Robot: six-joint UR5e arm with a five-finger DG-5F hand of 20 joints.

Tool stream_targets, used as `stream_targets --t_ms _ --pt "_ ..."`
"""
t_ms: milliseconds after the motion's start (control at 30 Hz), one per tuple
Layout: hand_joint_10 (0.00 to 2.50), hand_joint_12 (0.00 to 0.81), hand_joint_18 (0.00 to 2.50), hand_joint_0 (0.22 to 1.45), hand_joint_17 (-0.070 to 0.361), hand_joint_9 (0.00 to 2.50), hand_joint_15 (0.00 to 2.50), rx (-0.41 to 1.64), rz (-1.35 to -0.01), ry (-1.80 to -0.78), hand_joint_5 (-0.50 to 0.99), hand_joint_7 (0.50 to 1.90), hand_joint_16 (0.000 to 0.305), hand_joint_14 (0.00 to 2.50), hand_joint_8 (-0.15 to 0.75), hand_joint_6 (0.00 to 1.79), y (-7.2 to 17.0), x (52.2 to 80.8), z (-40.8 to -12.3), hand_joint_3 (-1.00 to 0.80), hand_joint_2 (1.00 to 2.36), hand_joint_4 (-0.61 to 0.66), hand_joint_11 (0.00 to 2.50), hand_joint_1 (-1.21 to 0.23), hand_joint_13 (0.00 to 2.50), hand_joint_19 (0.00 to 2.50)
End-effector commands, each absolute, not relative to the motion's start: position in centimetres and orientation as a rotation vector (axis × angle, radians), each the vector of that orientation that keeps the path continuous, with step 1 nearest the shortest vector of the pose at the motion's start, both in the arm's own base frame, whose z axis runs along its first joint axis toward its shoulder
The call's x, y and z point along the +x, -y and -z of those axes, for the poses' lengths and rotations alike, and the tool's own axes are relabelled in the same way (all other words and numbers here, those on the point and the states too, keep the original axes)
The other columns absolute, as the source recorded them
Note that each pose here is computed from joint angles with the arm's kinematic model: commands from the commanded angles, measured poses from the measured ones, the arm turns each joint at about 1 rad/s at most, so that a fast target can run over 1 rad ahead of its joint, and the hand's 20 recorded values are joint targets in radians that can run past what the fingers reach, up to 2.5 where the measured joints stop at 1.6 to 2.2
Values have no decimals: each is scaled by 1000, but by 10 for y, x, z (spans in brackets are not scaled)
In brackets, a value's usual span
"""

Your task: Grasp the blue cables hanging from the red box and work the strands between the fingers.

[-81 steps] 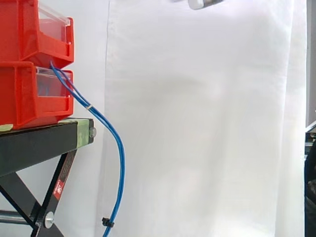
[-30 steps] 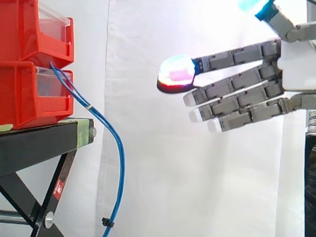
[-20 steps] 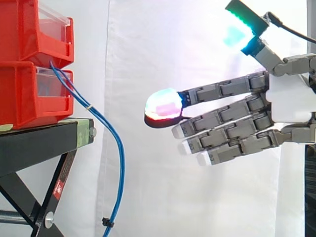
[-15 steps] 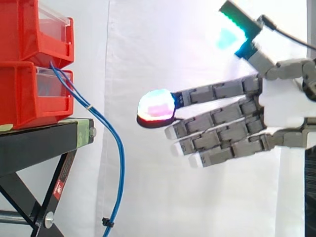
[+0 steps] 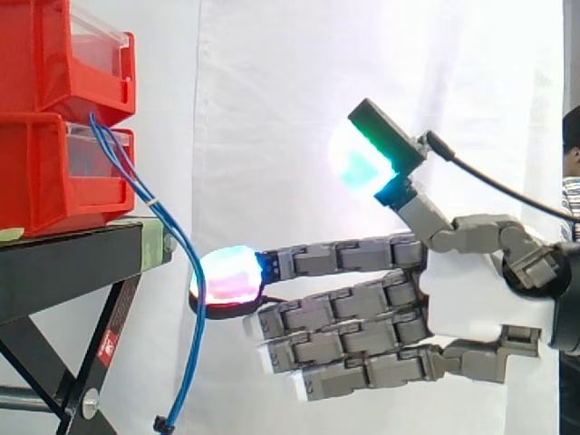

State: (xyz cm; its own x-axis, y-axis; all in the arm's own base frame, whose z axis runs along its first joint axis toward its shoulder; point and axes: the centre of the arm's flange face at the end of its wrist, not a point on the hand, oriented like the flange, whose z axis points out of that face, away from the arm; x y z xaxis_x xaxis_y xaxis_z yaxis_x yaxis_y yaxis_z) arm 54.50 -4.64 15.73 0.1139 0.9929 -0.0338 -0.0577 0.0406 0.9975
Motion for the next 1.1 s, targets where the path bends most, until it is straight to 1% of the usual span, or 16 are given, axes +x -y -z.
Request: stream_targets --t_ms 0,267,500,567,600,700,767,833,1067 --pt "3 337 0 706 143 0 215 1183 -1134 -1083 -479 688 64 5 285 5 39 552 -154 -1000 1000 146 174 -286 0 289" --pt "3 339 0 706 143 0 218 1164 -1085 -1075 -477 688 63 5 286 5 30 561 -160 -1000 1000 145 177 -287 0 291" --pt "3 340 0 707 142 3 225 1150 -1067 -1082 -476 688 63 5 288 5 25 561 -160 -1000 1000 145 188 -290 0 295" --pt "3 342 0 708 142 10 228 1154 -1063 -1088 -475 684 63 5 290 5 22 565 -152 -1000 1000 144 189 -291 0 307" --pt "3 343 0 708 142 11 228 1163 -1058 -1097 -475 687 63 6 290 5 22 566 -143 -1000 1000 145 194 -292 0 306" --pt "3 344 0 709 141 16 227 1196 -1086 -1086 -473 686 63 5 289 5 19 576 -128 -1000 1000 146 190 -292 0 303" --pt "3 345 0 708 141 22 228 1209 -1104 -1076 -473 684 63 5 291 5 18 578 -125 -1000 1000 146 195 -293 0 302" --pt "3 345 0 709 141 25 227 1222 -1128 -1055 -473 683 63 5 290 6 17 582 -129 -1000 1000 147 195 -293 0 316" --pt "3 346 0 710 140 28 229 1197 -1118 -1044 -470 685 62 5 291 6 18 593 -138 -1000 1000 149 199 -293 0 307"
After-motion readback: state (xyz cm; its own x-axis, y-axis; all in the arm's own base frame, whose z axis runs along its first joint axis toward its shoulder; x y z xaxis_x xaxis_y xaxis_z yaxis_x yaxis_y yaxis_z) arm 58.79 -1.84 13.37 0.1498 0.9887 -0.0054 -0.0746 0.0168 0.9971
